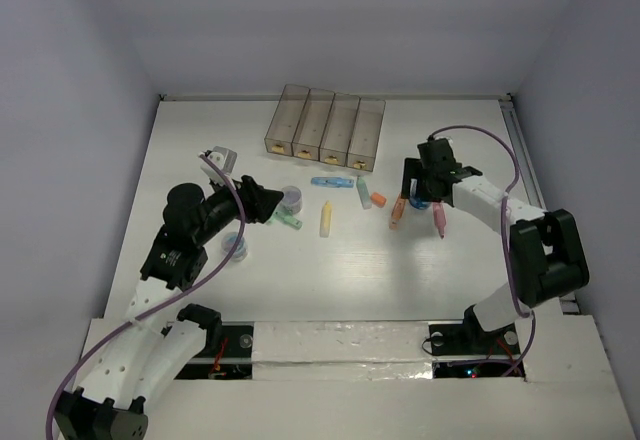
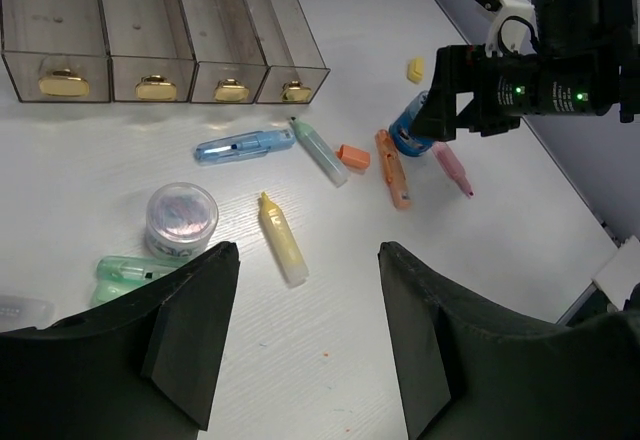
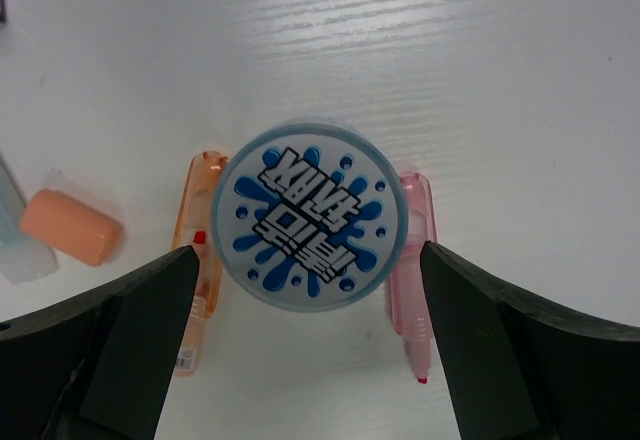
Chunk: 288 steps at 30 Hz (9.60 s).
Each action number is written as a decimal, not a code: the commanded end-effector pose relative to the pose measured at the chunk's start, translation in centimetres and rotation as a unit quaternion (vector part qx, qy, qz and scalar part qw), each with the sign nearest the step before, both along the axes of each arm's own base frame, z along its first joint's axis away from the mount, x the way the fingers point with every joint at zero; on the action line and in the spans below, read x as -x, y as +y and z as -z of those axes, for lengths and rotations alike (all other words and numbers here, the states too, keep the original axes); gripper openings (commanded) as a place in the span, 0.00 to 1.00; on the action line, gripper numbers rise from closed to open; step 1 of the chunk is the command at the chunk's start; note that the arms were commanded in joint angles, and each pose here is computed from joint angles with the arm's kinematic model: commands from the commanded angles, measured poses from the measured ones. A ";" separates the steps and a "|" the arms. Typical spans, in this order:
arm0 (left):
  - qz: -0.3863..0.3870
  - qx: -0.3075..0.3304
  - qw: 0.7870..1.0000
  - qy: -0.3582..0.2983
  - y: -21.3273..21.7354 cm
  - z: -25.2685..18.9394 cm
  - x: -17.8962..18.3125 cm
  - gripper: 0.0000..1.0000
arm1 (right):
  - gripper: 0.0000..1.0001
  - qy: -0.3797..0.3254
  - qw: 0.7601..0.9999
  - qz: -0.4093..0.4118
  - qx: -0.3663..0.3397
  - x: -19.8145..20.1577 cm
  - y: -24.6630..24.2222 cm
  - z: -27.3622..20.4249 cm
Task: Sort the stationery into containers
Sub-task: Pick up the stationery from the center of the board, then place the stationery in the storage box, then pick up the stationery from the center of the board, then place the stationery in the storage box, then pick up the stationery from the center of the board, then place the stationery in the storage box.
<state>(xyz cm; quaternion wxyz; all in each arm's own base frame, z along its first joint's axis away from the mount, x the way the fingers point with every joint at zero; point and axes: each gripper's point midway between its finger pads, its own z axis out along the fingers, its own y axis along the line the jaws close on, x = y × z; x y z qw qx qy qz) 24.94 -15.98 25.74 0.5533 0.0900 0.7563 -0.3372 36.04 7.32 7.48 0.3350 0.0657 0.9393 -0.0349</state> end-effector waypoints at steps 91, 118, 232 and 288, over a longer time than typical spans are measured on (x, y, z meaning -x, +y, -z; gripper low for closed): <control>-0.060 0.006 0.996 -0.062 2.5 -3.8 -0.8 0.52 | 0.50 -0.296 0.922 -0.232 -0.097 -21.0 18.6 -19.5; -0.344 0.059 0.923 -0.162 13.9 -12.4 2.1 0.59 | 1.00 -0.113 0.749 -0.642 -0.118 11.7 48.0 -3.6; -0.238 0.046 0.960 -0.138 9.6 -9.0 0.6 0.99 | 1.00 -0.174 0.863 -0.435 -0.191 -1.3 35.4 -9.5; -0.199 0.045 0.970 -0.135 8.0 -8.6 0.7 0.99 | 0.35 -0.279 0.930 -0.227 -0.079 -20.4 22.8 -15.8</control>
